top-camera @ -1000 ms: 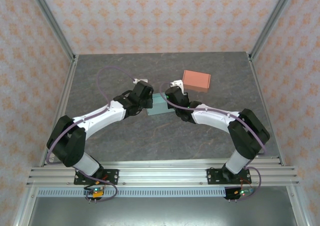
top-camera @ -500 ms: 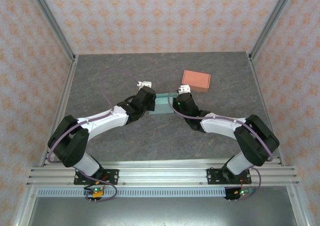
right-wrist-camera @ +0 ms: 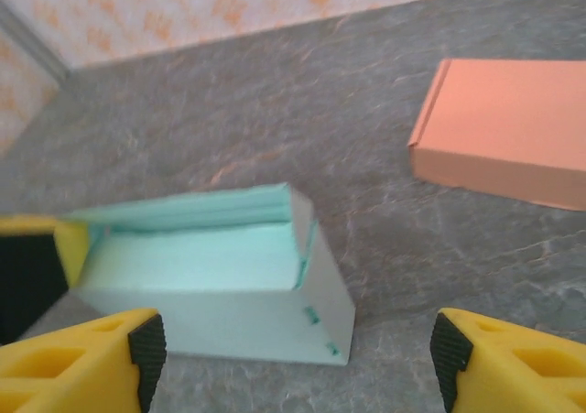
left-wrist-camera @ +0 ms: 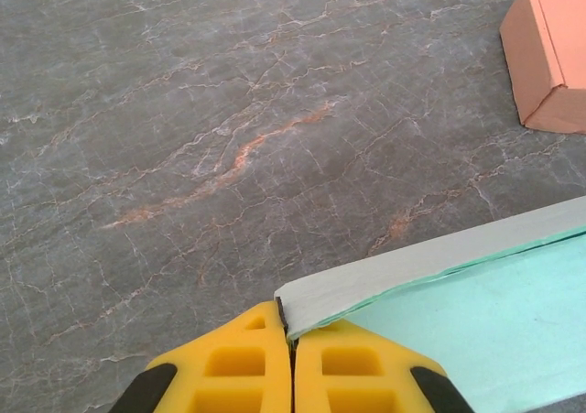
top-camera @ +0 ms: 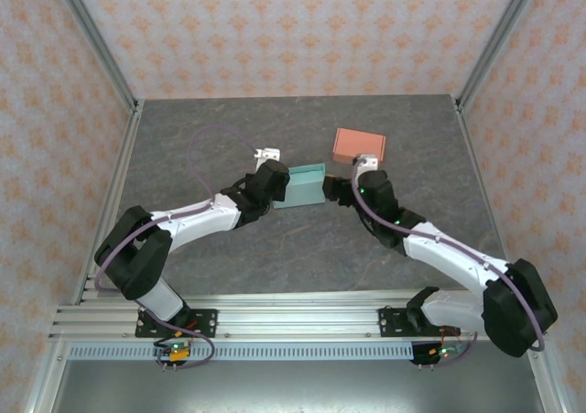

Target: Fold the paper box

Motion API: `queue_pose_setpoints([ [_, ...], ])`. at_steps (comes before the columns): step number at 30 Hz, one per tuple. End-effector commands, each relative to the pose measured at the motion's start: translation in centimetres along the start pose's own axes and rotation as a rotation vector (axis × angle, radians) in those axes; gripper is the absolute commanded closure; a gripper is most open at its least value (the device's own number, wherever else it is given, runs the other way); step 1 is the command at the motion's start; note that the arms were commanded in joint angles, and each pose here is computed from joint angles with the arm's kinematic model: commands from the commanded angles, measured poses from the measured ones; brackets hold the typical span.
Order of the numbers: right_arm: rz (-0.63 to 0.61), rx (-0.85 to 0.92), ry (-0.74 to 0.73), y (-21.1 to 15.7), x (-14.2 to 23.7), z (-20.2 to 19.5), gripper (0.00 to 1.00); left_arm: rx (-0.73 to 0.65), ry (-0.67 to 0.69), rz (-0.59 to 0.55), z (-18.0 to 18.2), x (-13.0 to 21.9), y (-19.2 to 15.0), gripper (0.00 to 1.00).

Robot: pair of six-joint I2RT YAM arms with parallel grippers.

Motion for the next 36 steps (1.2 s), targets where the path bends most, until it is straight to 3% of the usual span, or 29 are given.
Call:
queue_pose_setpoints([
  [1, 0.055, -0.237, 0.044, 1.8, -1.0, -0.7, 0.24, -0.080, 0.057, 0.059, 1.3, -0.5, -2.6, 0.94],
  [8, 0.326, -0.799, -0.034, 2.8, -5.1, -1.9, 0.21, -0.116, 0.033, 0.047, 1.1, -0.6, -3.1, 0.93],
  [10, 0.387, -1.005, -0.063, 2.4, -6.1, -1.2, 0.12, -0.125, 0.031, 0.044, 1.1, -0.7, -3.3, 0.93],
  [12, 0.448, -1.179, -0.102, 0.9, -6.7, -0.2, 0.11, -0.125, 0.031, 0.040, 1.0, -0.8, -3.2, 0.92],
  [19, 0.407, -1.446, -0.145, -1.7, -7.6, 3.5, 0.11, -0.122, 0.029, 0.035, 1.0, -0.9, -3.3, 0.92],
  [22, 0.370, -1.461, -0.148, -2.2, -8.8, 3.2, 0.19, -0.122, 0.024, 0.035, 1.0, -0.9, -3.4, 0.92],
  [26, 0.331, -1.446, -0.192, -3.6, -9.1, 2.1, 0.44, -0.119, 0.007, 0.025, 1.1, -0.6, -3.4, 0.88],
  [29, 0.307, -1.400, -0.210, -3.8, -9.1, 1.5, 0.53, -0.124, -0.075, 0.012, 0.2, 0.8, -2.5, 0.75],
  [32, 0.294, -1.361, -0.225, -4.2, -9.1, 1.1, 0.55, -0.080, -0.176, -0.049, -0.7, 3.5, -0.1, 0.43],
  [36, 0.281, -1.358, -0.240, -5.5, -9.0, 0.5, 0.57, 0.037, -0.277, -0.088, -1.5, 6.7, 2.7, 0.15],
])
Point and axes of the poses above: each hand's point on the last joint's axis, 136 mm out from that joint toward the fingers, its own x axis back along the fingers, its own z axis along the line the jaws close on, y = z × x, the point moved 3 cm from there along x, back along the fingers, and after that the axes turned 13 degrees about x, right-handed, at the moved point
